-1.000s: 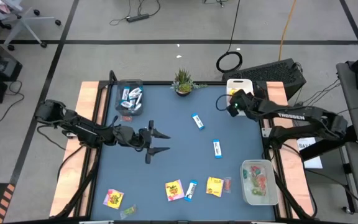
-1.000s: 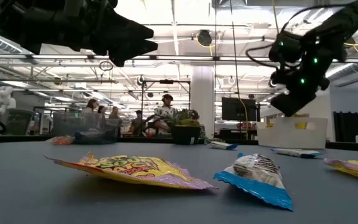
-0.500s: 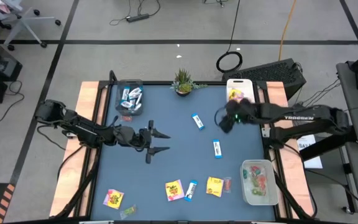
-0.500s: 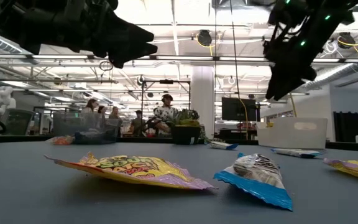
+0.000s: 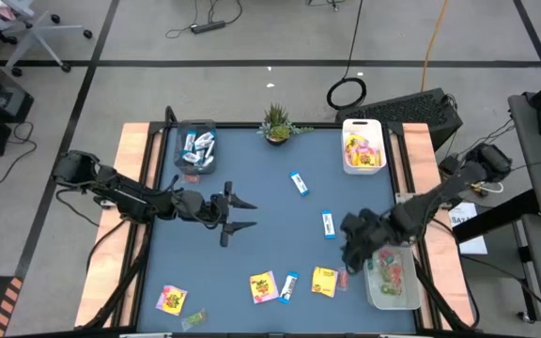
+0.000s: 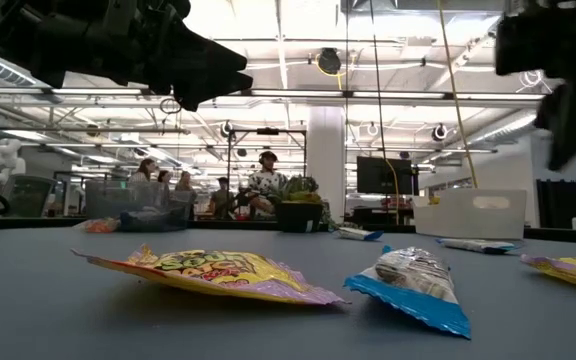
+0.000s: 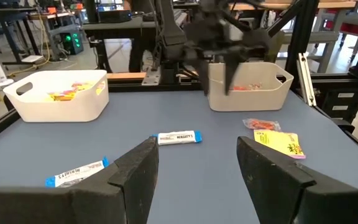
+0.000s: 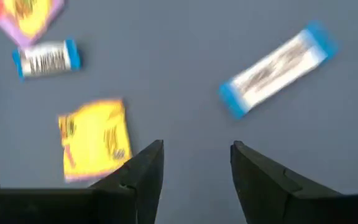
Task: Sort candy
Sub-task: Put the bottom orange gummy candy into the grey bin
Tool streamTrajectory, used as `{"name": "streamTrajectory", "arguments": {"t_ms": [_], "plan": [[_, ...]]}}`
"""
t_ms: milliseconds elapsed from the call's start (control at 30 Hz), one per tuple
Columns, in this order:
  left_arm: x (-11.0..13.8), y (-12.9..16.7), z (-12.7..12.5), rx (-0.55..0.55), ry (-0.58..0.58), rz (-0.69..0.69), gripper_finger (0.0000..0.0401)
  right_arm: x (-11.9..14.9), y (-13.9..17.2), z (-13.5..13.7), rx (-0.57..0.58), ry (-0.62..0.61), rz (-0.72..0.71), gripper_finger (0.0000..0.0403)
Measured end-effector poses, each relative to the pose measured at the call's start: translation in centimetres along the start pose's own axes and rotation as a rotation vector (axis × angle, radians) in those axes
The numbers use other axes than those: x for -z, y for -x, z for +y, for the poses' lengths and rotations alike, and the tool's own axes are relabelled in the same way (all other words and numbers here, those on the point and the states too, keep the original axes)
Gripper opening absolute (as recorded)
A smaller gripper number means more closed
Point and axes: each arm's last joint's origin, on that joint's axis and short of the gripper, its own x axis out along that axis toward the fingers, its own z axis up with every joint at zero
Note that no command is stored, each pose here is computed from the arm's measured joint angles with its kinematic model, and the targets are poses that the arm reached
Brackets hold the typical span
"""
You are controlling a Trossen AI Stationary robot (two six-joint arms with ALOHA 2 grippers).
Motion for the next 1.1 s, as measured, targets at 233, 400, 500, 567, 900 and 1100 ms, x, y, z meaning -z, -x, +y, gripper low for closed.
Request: {"name": "streamTrajectory", "arguments": {"t_ms": [233,400,500,567,900,1100], "plan": [[0.0,0.0,0.0,0.000,0.000,0.001,0.0223,2.8,-3.3,2.2,0.024,-0.033,0.154,0.0202],[0.0,0.0,0.0,0.000,0.000,0.001,0.0223,3.2,-5.2,3.3,0.071,-0.031,0.245,0.0219],[0.0,0.0,0.0,0.000,0.000,0.001,0.0223,3.1,-5.9,4.1,0.080,0.002,0.276,0.0218],[0.0,0.0,0.0,0.000,0.001,0.001,0.0223,2.8,-6.0,4.7,0.066,0.007,0.276,0.0214],[0.0,0.0,0.0,0.000,0.001,0.002,0.0223,2.4,-5.6,5.8,0.048,0.042,0.317,0.0197],[0.0,0.0,0.0,0.000,0.000,0.002,0.0223,1.3,-4.2,7.0,0.062,0.112,0.271,0.0201]]}}
